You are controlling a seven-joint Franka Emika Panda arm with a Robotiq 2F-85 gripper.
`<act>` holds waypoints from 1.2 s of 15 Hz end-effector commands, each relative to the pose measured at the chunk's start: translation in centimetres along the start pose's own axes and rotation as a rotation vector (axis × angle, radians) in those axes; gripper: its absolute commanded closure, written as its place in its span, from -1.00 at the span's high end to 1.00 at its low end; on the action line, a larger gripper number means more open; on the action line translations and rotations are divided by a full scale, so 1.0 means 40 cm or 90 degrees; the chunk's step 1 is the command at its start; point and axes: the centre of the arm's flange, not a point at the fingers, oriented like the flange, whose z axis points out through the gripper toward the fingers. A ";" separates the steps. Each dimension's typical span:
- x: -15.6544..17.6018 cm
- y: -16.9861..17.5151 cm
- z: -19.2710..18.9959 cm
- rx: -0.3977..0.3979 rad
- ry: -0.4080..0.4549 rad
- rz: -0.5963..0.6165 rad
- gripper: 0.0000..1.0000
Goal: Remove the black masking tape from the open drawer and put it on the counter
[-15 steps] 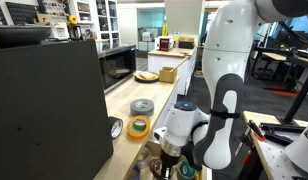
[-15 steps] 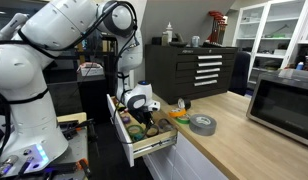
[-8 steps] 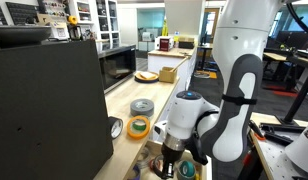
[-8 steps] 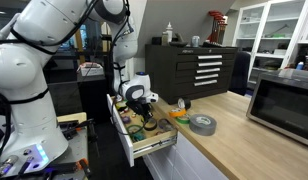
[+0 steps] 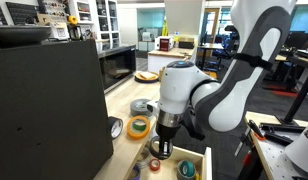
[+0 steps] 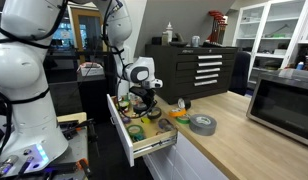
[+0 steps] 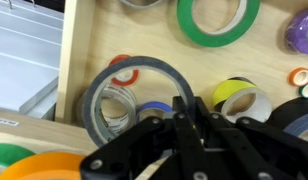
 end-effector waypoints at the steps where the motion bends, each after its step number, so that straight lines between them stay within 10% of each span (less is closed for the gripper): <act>1: 0.034 0.026 -0.099 -0.035 -0.014 0.006 -0.91; 18: 0.061 0.053 -0.149 -0.082 -0.030 0.044 -0.91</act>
